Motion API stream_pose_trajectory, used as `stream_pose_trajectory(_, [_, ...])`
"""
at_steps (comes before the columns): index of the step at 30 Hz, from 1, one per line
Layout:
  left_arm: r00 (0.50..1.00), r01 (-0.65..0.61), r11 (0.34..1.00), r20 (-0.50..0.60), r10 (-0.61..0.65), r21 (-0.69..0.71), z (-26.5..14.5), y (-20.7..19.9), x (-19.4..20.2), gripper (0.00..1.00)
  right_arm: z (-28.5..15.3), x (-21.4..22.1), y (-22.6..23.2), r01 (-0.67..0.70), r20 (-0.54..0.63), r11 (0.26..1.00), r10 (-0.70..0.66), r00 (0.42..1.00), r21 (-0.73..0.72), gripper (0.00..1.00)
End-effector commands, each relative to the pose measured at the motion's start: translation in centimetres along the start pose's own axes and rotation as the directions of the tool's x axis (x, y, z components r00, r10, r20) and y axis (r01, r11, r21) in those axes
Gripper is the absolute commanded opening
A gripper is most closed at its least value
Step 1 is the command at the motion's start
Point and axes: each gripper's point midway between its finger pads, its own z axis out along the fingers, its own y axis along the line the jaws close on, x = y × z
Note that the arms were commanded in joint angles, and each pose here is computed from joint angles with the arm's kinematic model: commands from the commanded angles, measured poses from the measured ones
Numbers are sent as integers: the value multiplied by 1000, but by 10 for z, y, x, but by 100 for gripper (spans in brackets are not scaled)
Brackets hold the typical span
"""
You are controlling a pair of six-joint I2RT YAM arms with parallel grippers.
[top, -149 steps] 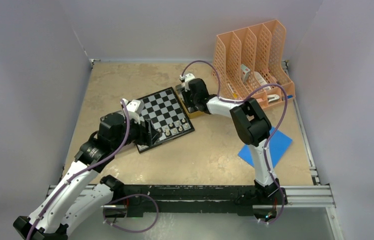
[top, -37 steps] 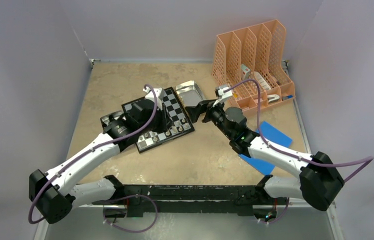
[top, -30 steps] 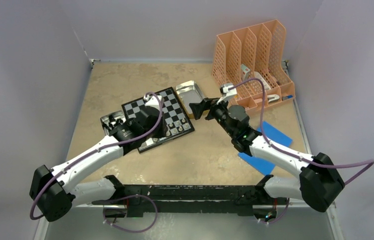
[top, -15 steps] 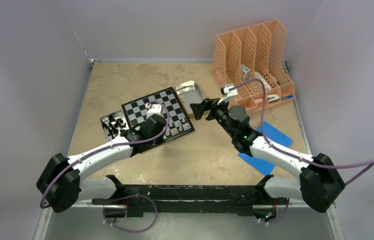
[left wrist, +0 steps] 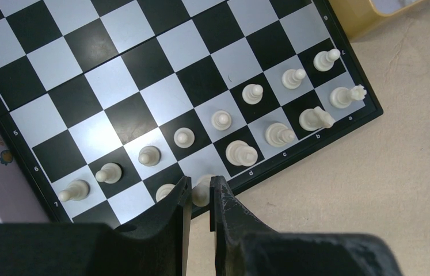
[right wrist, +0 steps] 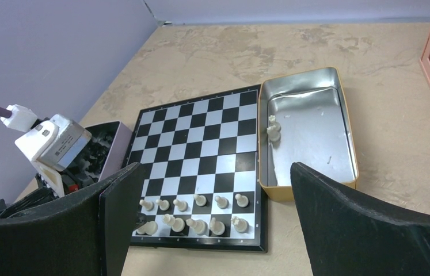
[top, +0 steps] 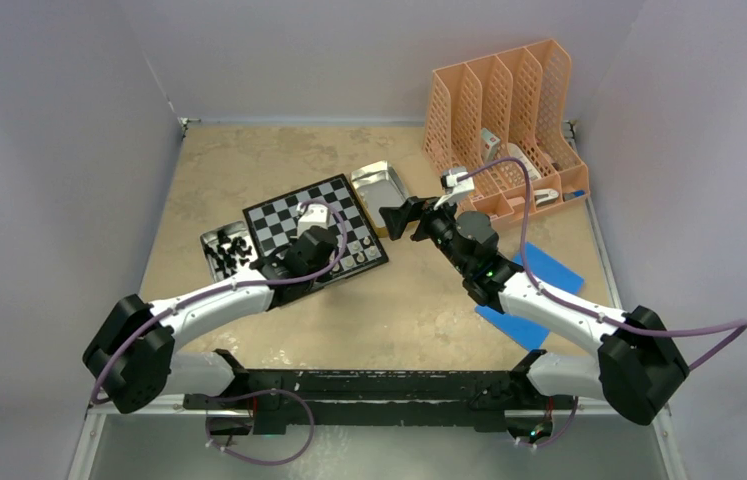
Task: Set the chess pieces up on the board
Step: Place the chess piece on the chessboard.
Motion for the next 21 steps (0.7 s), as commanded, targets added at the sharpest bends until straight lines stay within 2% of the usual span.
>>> stream_pose_trajectory(1, [999, -11, 1000, 53, 12, -9, 3, -3, -14, 3, 2, -16, 1, 1, 58, 1000, -1, 998, 4, 99])
stream_pose_trajectory(21, [998, -53, 998, 32, 54, -37, 18, -3, -6, 5, 3, -16, 0, 11, 59, 1000, -12, 998, 7, 99])
